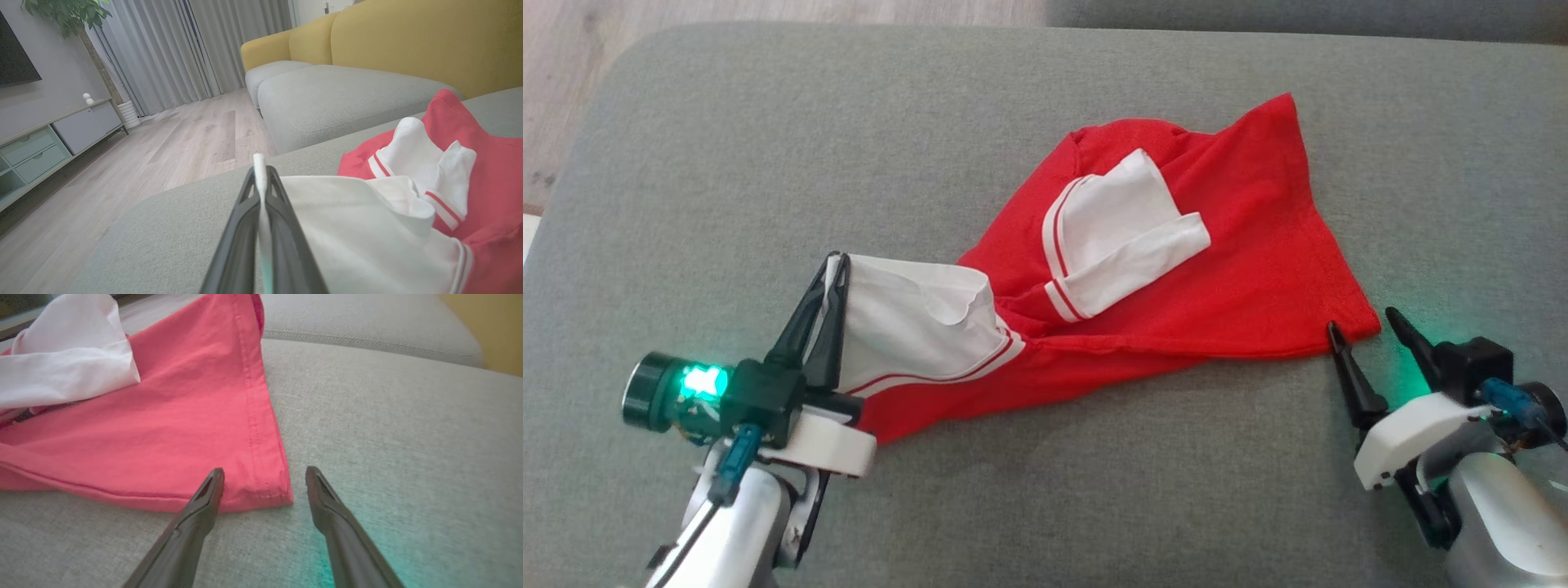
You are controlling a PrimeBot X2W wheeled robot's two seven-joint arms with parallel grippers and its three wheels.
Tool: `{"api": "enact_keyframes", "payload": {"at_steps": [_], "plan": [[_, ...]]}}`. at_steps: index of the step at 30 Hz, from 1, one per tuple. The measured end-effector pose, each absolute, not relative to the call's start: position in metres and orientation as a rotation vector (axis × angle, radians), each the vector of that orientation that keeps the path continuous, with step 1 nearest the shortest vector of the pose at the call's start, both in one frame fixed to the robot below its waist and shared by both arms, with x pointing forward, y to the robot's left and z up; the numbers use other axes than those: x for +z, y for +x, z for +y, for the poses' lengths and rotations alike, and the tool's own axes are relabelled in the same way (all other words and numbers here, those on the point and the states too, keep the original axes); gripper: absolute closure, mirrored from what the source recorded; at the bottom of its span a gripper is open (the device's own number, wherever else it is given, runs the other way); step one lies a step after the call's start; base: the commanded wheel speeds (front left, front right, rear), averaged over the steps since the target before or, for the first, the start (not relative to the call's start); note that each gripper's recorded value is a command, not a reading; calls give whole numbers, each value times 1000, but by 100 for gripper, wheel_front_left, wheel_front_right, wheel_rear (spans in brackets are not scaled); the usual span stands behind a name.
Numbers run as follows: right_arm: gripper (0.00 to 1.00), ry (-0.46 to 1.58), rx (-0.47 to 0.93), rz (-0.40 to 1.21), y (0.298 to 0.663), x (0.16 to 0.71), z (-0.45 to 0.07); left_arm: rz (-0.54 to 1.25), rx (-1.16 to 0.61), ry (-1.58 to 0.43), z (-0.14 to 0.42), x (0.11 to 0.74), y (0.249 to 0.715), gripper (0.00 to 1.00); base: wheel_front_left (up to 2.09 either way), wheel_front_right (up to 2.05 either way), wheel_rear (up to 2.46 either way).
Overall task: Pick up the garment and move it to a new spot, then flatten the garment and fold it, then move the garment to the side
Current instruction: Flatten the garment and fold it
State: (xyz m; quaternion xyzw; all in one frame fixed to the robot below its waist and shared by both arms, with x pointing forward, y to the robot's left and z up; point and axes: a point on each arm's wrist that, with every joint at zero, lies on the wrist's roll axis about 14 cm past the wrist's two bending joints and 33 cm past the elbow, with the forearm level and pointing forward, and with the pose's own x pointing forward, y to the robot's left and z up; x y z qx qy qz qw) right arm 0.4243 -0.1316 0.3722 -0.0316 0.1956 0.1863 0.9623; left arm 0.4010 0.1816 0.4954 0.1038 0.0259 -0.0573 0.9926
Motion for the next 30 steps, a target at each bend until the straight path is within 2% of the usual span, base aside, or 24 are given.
{"api": "enact_keyframes", "payload": {"at_steps": [1,2,3,5,6,11,17,23,30], "plan": [[9,-66,384,406,424,369,-130,53,-113,209,182,495,401,100,0,0,0],[29,-63,387,412,424,367,-128,56,-113,210,183,494,401,100,0,0,0],[29,-61,389,421,424,365,-127,61,-111,210,184,493,400,100,0,0,0],[84,-57,397,438,421,360,-125,69,-109,211,185,490,400,100,0,0,0],[100,-53,400,438,421,360,-124,72,-108,212,185,489,399,100,0,0,0],[100,-32,386,416,423,368,-125,43,-111,213,184,495,398,100,0,0,0],[100,29,309,212,444,429,-142,-112,-139,242,178,535,398,100,0,0,0],[100,39,270,-62,451,531,-162,-389,-174,330,177,625,396,100,0,0,0],[100,-17,222,-276,426,643,-189,-777,-236,421,155,757,374,100,0,0,0]]}}
